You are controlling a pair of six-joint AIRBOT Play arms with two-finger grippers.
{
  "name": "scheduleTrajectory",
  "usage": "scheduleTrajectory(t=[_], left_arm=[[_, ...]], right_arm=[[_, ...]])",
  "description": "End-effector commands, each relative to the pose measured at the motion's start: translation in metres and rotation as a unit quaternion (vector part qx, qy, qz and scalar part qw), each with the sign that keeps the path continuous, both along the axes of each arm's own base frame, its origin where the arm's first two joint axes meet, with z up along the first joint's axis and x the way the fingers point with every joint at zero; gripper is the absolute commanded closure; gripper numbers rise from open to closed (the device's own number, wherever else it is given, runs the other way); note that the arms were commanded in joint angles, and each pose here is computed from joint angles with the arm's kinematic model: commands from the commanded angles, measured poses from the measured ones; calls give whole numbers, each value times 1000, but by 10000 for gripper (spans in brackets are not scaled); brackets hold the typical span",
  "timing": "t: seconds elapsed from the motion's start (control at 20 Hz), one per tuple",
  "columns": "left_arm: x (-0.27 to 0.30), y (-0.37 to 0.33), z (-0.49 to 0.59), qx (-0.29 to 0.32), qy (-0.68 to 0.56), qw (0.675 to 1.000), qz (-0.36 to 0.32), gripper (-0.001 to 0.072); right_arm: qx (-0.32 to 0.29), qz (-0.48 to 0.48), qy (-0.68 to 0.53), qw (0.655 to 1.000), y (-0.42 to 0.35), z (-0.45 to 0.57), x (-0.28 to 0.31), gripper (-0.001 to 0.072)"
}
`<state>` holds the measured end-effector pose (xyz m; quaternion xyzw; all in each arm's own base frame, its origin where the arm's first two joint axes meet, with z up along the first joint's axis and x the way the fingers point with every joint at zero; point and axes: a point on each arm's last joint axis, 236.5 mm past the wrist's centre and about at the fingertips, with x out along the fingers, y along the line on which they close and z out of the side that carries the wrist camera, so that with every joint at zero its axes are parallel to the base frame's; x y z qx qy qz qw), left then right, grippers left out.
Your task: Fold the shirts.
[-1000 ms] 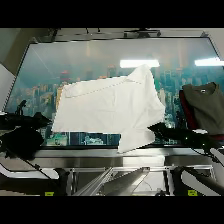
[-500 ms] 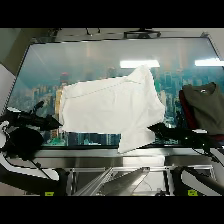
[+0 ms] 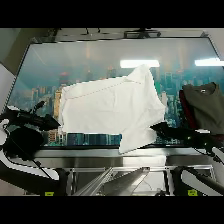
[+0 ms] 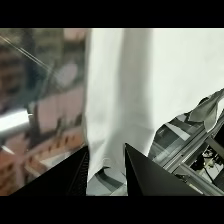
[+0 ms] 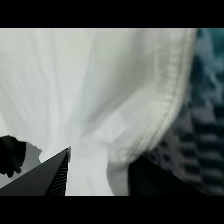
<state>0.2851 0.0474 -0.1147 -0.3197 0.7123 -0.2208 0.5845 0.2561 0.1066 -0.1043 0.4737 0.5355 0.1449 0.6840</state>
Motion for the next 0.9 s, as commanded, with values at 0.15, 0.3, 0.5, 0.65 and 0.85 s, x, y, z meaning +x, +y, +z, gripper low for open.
scheduleTrajectory(t=[0.15,0.3,0.5,0.65,0.85], left_arm=[[-7,18,-8,0,1,999,46,425],[-4,28,-13,21,-6,998,51,425],[16,43,8,31,-26,998,47,426],[23,49,27,27,-35,998,36,426],[25,48,33,24,-45,998,19,425]], right_arm=[[1,-24,-3,1000,-18,3,6,255],[2,-24,-4,1000,-18,4,7,255],[3,-24,-4,1000,-17,4,6,255],[3,-23,-4,1000,-17,4,6,255],[2,-23,-4,1000,-17,4,6,255]])
